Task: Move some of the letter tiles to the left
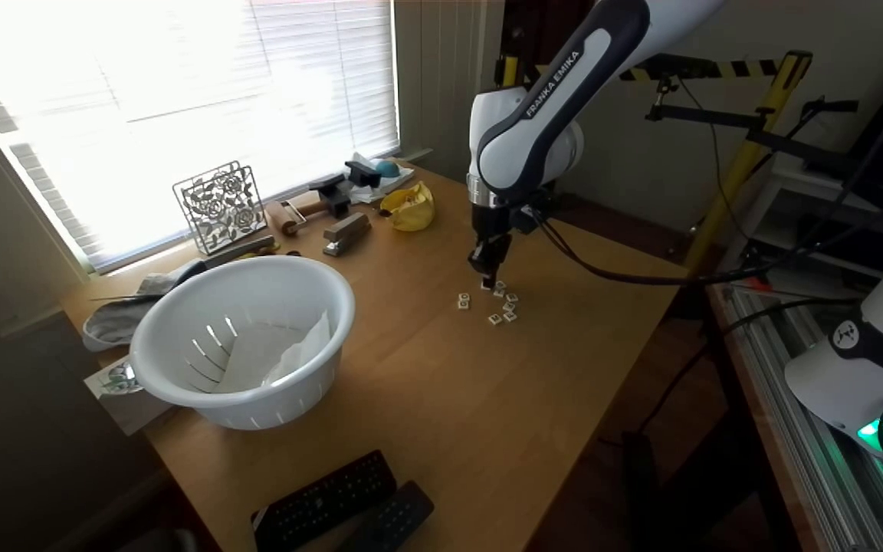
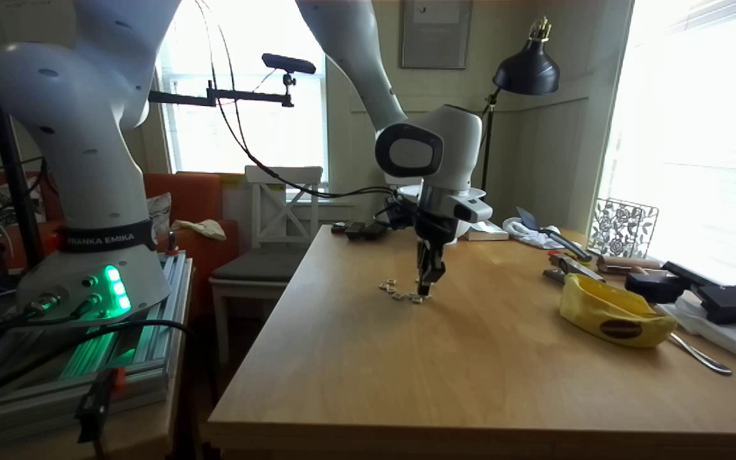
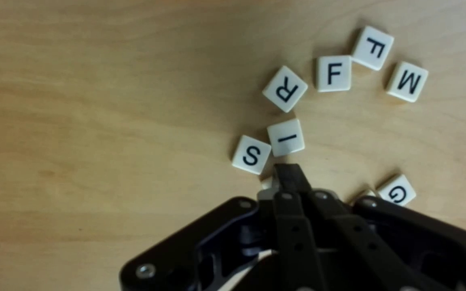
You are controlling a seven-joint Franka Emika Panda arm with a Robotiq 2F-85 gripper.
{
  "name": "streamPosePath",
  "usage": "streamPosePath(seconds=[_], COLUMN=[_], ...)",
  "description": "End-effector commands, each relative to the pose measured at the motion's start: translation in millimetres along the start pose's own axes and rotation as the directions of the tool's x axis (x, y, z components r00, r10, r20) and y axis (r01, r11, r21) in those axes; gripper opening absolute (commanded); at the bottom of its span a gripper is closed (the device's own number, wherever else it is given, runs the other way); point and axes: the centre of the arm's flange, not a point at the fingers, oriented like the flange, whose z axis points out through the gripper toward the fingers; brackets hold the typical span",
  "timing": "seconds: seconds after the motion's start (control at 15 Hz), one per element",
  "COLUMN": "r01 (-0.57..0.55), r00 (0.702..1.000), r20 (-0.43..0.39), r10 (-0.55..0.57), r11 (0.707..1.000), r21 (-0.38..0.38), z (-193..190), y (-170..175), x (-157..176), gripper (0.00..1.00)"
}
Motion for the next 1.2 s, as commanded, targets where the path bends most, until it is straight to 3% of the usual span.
streamPosePath(seconds=[0.0, 1.13], r01=[0.008, 0.020], r00=[1.000, 1.000], r20=[0.023, 0.013], r10=[-0.008, -0.020], r11=[1.000, 0.999], r21=[0.012, 0.030], z=[7, 9], y=[-6, -19], x=[10, 22], gripper=[0.00, 0.00])
